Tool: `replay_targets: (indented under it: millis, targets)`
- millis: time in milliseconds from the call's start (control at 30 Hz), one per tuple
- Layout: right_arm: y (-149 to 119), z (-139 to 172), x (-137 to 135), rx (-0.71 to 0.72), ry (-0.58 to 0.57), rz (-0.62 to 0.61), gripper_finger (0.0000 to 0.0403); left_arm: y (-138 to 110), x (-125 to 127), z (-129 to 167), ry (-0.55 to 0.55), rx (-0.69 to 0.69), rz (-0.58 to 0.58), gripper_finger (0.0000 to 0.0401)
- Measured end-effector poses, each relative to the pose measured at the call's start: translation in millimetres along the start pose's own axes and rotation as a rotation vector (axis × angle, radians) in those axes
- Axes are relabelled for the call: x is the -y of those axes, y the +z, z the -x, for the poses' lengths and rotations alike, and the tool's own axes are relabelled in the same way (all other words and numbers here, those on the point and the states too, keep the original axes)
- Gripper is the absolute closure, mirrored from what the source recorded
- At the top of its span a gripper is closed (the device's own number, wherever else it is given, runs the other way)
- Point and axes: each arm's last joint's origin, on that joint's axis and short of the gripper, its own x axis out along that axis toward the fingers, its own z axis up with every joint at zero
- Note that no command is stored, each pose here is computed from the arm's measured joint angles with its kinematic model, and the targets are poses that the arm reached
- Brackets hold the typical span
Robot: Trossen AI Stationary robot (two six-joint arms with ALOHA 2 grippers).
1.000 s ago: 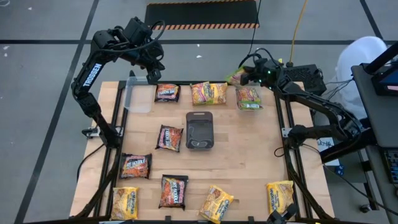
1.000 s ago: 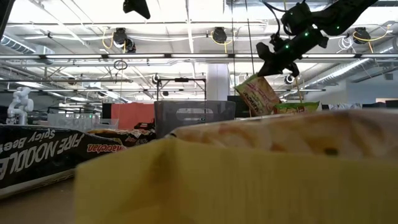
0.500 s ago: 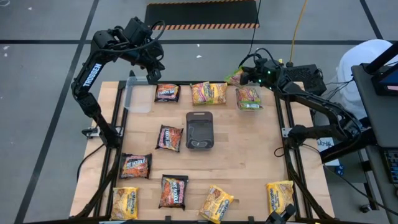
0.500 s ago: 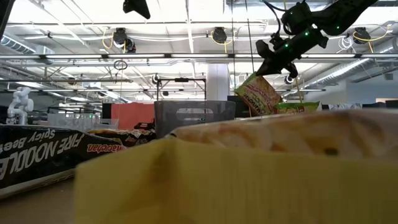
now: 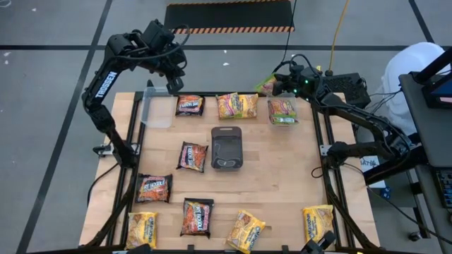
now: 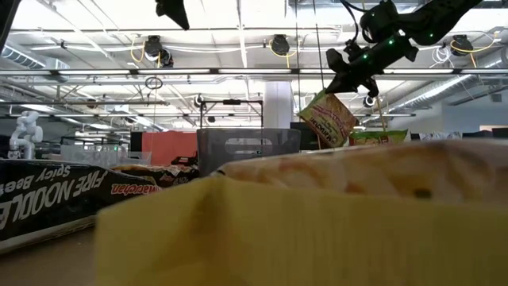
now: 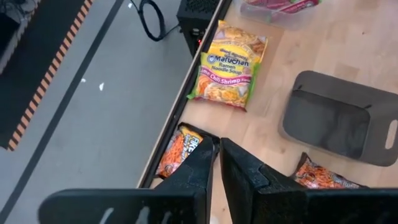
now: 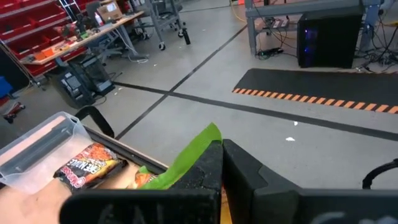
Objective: Sort Maruchan noodles
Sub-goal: Put the right green noodle pack into the right transparent bin
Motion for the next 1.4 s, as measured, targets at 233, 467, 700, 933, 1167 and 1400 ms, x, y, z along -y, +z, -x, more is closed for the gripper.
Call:
replay_targets:
  millis: [233,467,700,933,1167,1400]
  targets:
    - [0.4,0.1,-2.3,-0.009,0.069,0.017,0.0403,7.5,-4.4,-26.3,0.009,-0.066,0.051,0.0363]
    - [0.4,0.1,-2.3,-0.008,0.068,0.043,0.0403,21.7,-2.9,-61.1,-0.012,-0.087,0.025,0.0363]
    - [0.4,0.1,-2.2,-0.008,0.068,0.043,0.0403,44.6,12.4,-118.1,-0.055,-0.084,-0.131,0.0363]
    - [0.4,0.1,-2.2,-0.008,0.068,0.044,0.0403,64.9,32.5,-175.0,-0.083,-0.03,-0.321,0.0364]
    - [0.4,0.1,-2.2,-0.007,0.068,0.047,0.0403,84.5,43.8,-206.1,-0.094,0.127,-0.376,0.0364]
    - [1.0,0.9,-2.4,-0.003,0.068,0.07,0.0403,101.6,38.6,-214.8,-0.156,0.327,-0.278,0.0364]
